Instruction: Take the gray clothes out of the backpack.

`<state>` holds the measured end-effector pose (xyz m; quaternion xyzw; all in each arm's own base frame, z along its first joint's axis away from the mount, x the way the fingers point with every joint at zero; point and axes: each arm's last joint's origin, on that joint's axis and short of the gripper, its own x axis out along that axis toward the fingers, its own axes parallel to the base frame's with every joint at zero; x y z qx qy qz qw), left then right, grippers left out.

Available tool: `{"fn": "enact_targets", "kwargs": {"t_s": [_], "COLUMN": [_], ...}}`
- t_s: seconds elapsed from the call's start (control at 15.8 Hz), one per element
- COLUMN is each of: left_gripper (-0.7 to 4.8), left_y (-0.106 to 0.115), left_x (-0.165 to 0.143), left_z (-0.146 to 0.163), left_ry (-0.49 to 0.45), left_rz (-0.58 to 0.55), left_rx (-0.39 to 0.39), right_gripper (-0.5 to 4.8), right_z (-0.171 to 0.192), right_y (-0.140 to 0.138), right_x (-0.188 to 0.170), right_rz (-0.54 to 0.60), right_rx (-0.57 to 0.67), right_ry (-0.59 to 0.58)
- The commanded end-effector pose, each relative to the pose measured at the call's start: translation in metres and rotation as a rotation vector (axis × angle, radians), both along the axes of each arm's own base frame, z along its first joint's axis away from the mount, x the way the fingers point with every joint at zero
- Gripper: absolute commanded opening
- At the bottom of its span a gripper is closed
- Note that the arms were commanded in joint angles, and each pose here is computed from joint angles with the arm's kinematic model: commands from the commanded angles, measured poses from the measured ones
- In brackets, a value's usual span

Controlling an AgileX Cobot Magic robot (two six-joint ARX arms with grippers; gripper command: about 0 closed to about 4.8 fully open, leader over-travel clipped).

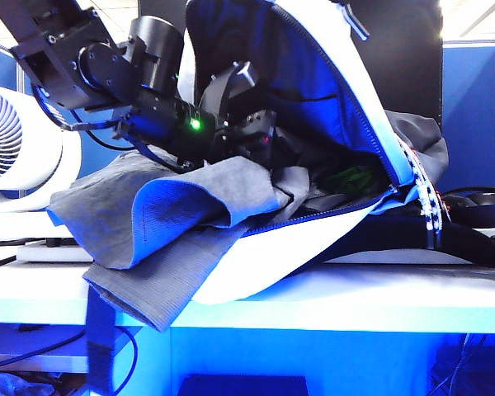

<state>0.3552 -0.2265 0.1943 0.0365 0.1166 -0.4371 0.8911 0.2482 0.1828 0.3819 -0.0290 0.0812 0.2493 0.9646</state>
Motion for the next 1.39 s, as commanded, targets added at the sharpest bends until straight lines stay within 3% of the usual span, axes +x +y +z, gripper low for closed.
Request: {"fn": "enact_targets", "kwargs": {"t_s": [0.06,0.19,0.44,0.51,0.63,0.7,0.76,0.82,1.01,1.14,1.27,1.39], "left_gripper": [-0.05,-0.05,-0.05,-0.05,-0.05,-0.05,-0.05,-0.05,-0.05,-0.05,-0.05,-0.05], "left_y": [-0.002,0.001,0.030,0.051,0.079,0.113,0.128,0.161,0.219,0.244,0.247,0.250], "left_x": [-0.003,-0.007,-0.044,-0.059,-0.077,-0.094,-0.103,-0.123,-0.162,-0.170,-0.161,-0.132], "left_z": [-0.014,-0.010,0.075,0.103,0.131,0.158,0.169,0.193,0.229,0.248,0.254,0.246], "left_ry": [0.090,0.119,-0.017,-0.058,-0.078,-0.106,-0.131,-0.206,-0.355,-0.403,-0.435,-0.386], "left_rz": [0.018,0.017,0.052,0.092,0.173,0.284,0.326,0.434,0.675,0.776,0.797,0.794], "left_rx": [0.060,0.080,0.205,0.242,0.258,0.252,0.244,0.212,0.167,0.146,0.122,0.075], "right_gripper": [-0.07,-0.07,-0.07,-0.07,-0.07,-0.07,-0.07,-0.07,-0.07,-0.07,-0.07,-0.07], "right_z": [0.023,0.024,0.025,0.024,0.024,0.023,0.022,0.020,0.017,0.015,0.006,-0.019], "right_y": [-0.006,-0.007,-0.010,-0.010,-0.010,-0.011,-0.011,-0.010,-0.009,-0.009,-0.007,-0.001], "right_x": [-0.009,-0.010,-0.010,-0.010,-0.009,-0.009,-0.009,-0.009,-0.007,-0.008,-0.009,-0.004], "right_rz": [0.008,0.007,-0.041,-0.046,-0.048,-0.051,-0.050,-0.051,-0.050,-0.040,-0.033,0.023], "right_rx": [0.091,0.093,0.083,0.081,0.063,0.048,0.043,0.036,0.023,0.008,-0.030,-0.131], "right_ry": [-0.096,-0.099,-0.107,-0.108,-0.111,-0.104,-0.097,-0.089,-0.070,-0.047,0.016,0.168]}}
